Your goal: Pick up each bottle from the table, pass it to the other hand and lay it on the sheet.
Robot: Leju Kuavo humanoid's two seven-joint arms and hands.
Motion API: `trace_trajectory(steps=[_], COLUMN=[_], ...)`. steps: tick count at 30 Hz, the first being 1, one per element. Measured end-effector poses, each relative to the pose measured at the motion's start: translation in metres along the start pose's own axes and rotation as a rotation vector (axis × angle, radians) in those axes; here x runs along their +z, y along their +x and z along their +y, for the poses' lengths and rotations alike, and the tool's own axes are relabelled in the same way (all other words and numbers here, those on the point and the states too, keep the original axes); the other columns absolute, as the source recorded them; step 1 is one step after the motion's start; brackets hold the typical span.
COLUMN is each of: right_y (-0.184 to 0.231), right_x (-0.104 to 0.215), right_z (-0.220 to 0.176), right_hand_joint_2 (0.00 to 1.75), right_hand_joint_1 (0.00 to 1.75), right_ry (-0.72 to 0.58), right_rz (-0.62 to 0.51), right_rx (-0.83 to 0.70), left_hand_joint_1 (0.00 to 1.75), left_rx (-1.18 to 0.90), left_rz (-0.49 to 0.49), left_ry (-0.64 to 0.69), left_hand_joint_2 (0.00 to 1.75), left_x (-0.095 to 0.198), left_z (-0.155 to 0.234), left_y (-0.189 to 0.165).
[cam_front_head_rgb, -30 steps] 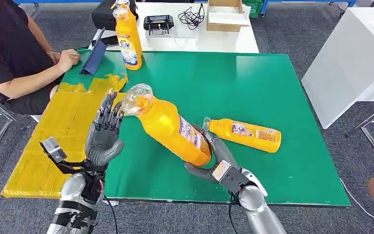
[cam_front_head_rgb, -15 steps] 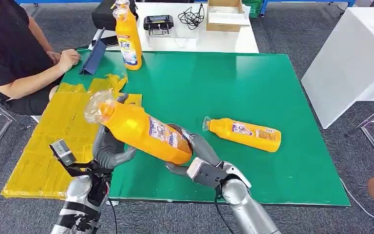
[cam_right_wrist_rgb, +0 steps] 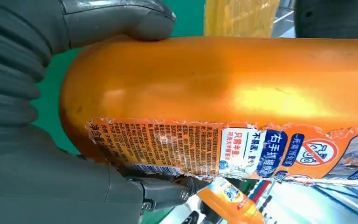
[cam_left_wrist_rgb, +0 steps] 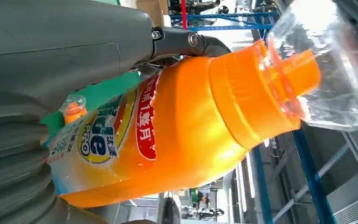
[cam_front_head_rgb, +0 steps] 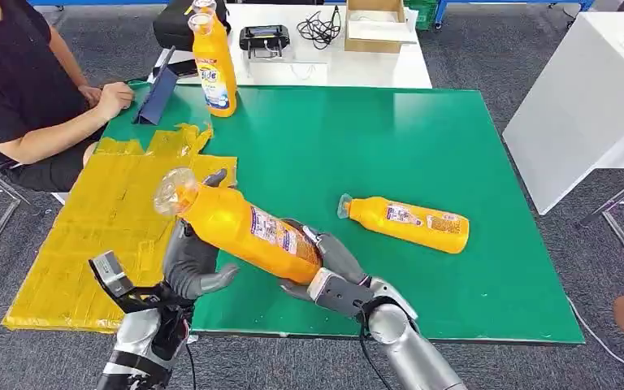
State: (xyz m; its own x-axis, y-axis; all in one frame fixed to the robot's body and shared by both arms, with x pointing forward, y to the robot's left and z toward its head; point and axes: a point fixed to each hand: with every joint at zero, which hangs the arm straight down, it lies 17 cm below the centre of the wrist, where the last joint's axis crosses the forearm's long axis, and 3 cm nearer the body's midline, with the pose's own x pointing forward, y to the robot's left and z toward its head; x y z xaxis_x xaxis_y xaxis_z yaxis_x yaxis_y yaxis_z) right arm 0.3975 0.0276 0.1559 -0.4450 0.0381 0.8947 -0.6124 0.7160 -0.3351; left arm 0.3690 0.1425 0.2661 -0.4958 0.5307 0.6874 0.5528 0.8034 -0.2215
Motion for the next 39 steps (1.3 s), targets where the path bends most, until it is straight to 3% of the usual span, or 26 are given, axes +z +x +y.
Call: trace_trajectory(steps=[19,32,33,34,35,39], right_y=[-0.003,-0.029,-0.031,-0.032,-0.034,-0.039], right_x=[0.008,0.024,0.024,0.025,0.026,0.029], right_z=[0.033,0.097,0.099,0.1,0.101,0.106], right_hand_joint_2=[1.75,1.75,1.75,1.75,1.75,1.75], right_hand_joint_1=[1.75,1.75,1.75,1.75,1.75,1.75], right_ry=[0.065,0.15,0.152,0.153,0.154,0.16], right_rz=[0.012,0.092,0.096,0.101,0.104,0.118], right_rx=[-0.009,-0.077,-0.079,-0.08,-0.082,-0.091], left_hand_joint_1=[0.0,0.0,0.1,1.38,1.75,1.75], left_rx=[-0.053,-0.051,-0.051,-0.052,-0.055,-0.077], left_rz=[0.017,0.034,0.035,0.038,0.041,0.05], left_ry=[-0.023,-0.031,-0.031,-0.034,-0.036,-0.037], left_hand_joint_2=[1.75,1.75,1.75,1.75,1.75,1.75], left_x=[0.001,0.009,0.01,0.01,0.011,0.014], left_z=[-0.012,-0.017,-0.017,-0.018,-0.018,-0.019], left_y=[-0.005,-0.01,-0.01,-0.011,-0.011,-0.014])
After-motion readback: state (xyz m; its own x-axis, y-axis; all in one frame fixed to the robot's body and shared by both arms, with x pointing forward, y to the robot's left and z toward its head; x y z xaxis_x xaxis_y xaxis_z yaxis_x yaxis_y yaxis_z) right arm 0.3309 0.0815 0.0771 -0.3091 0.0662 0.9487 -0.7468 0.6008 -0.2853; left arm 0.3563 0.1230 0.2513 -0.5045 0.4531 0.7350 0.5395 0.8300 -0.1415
